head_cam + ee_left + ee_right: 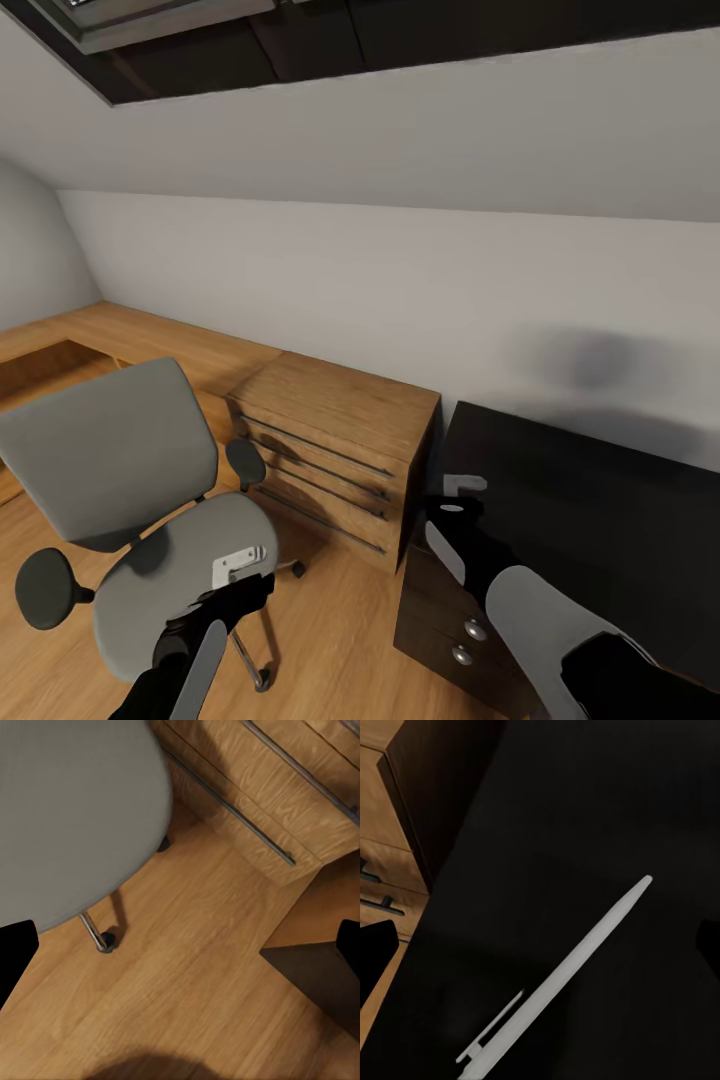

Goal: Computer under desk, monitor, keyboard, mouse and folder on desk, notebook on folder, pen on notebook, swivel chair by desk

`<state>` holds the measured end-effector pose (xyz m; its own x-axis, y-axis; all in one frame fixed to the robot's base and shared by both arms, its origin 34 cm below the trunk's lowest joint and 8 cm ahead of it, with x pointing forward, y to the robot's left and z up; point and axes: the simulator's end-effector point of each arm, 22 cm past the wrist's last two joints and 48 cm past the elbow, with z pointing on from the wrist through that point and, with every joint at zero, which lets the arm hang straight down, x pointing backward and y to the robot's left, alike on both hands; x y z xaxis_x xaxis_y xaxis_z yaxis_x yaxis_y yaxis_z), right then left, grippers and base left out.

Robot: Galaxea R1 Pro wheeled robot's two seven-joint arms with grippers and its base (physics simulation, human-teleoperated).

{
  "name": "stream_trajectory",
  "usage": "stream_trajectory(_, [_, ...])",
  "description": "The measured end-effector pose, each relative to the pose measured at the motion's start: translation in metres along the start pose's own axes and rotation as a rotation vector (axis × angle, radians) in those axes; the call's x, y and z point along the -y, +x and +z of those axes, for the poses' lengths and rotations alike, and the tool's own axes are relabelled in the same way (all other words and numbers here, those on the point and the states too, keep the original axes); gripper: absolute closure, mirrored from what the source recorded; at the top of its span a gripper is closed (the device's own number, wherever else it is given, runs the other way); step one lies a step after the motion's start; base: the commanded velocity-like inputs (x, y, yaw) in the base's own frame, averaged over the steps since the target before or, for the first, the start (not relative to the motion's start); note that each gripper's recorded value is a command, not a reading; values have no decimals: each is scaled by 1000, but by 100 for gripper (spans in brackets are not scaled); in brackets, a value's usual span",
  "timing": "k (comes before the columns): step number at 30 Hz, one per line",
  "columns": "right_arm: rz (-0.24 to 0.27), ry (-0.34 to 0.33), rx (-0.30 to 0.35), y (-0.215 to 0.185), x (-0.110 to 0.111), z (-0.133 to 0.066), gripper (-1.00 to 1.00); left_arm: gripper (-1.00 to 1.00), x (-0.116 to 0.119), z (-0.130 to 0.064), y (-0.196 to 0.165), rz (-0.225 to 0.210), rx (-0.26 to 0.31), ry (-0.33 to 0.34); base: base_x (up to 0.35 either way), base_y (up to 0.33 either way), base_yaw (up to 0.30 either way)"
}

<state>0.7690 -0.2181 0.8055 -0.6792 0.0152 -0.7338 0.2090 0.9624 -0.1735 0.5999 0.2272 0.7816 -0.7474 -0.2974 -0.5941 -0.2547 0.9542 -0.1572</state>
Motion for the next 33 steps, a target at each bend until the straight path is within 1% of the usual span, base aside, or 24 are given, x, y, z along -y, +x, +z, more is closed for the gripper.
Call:
stream_trajectory(13, [-15,-2,-28,16,-5,12,-100,-100,-2,14,8,0,1,-1,0,0,0])
stream_trajectory(14, [-24,-2,-51,22,-4,12,-100,-100,-2,15,8,0,1,-1,0,0,0])
stream_trajectory(15, [-29,-2,-60,25,-5,13,-100,-100,-3,16,9,0,1,-1,0,0,0])
stream_trajectory(24, [-44,-6,-103,41,-8,21,-100,-100,-4,27,15,0,1,-1,0,0,0])
stream_trajectory(29, [-43,-10,-123,49,-10,25,-100,-100,-5,32,19,0,1,-1,0,0,0])
stream_trajectory(33, [-29,-17,-143,57,-13,28,-100,-100,-6,37,22,0,2,-1,0,0,0])
